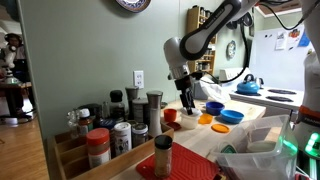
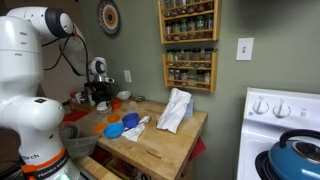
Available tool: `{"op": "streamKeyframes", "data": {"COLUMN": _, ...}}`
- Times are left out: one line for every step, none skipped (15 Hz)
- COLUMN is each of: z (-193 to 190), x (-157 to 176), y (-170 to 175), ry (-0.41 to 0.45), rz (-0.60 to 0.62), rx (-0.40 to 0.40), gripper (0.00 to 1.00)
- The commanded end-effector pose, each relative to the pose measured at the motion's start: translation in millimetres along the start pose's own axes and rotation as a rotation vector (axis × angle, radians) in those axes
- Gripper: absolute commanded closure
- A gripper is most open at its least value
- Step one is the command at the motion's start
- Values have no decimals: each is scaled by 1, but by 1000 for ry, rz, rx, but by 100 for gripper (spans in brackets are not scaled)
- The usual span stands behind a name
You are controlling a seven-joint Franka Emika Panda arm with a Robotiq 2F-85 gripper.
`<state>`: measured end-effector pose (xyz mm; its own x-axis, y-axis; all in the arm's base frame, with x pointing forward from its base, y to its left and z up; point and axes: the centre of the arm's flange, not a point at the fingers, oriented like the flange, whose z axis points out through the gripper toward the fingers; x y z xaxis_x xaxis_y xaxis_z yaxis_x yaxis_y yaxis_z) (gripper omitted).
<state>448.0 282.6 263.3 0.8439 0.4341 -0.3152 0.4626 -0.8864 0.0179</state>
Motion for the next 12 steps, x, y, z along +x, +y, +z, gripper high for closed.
{"op": "streamKeyframes", "data": {"z": -7, "x": -2, "y": 4, "ry": 4, "rz": -4, "rx": -19, "gripper": 24}}
{"op": "streamKeyframes", "data": {"z": -8, "x": -3, "y": 4, "ry": 16, "rz": -11, "rx": -11, "gripper": 24}}
{"op": "streamKeyframes", "data": {"z": -10, "x": -3, "y": 4, "ry": 12, "rz": -8, "rx": -17, "gripper": 24}}
{"op": "streamKeyframes", "data": {"z": -11, "x": -3, "y": 3, "ry": 14, "rz": -11, "rx": -16, "gripper": 23}}
{"op": "streamKeyframes", "data": {"z": -11, "x": -3, "y": 3, "ry": 11, "rz": -12, "rx": -14, "gripper": 23}}
{"op": "streamKeyframes", "data": {"z": -11, "x": -3, "y": 4, "ry": 7, "rz": -13, "rx": -13, "gripper": 23}}
{"op": "streamKeyframes", "data": {"z": -11, "x": -3, "y": 4, "ry": 6, "rz": -12, "rx": -11, "gripper": 23}}
{"op": "streamKeyframes", "data": {"z": -10, "x": -3, "y": 4, "ry": 6, "rz": -12, "rx": -10, "gripper": 22}}
{"op": "streamKeyframes", "data": {"z": -10, "x": -3, "y": 4, "ry": 4, "rz": -12, "rx": -10, "gripper": 22}}
{"op": "streamKeyframes", "data": {"z": -10, "x": -2, "y": 4, "ry": 4, "rz": -14, "rx": -10, "gripper": 22}}
{"op": "streamKeyframes", "data": {"z": -9, "x": -1, "y": 3, "ry": 4, "rz": -15, "rx": -9, "gripper": 22}}
{"op": "streamKeyframes", "data": {"z": -9, "x": -1, "y": 3, "ry": 3, "rz": -17, "rx": -9, "gripper": 22}}
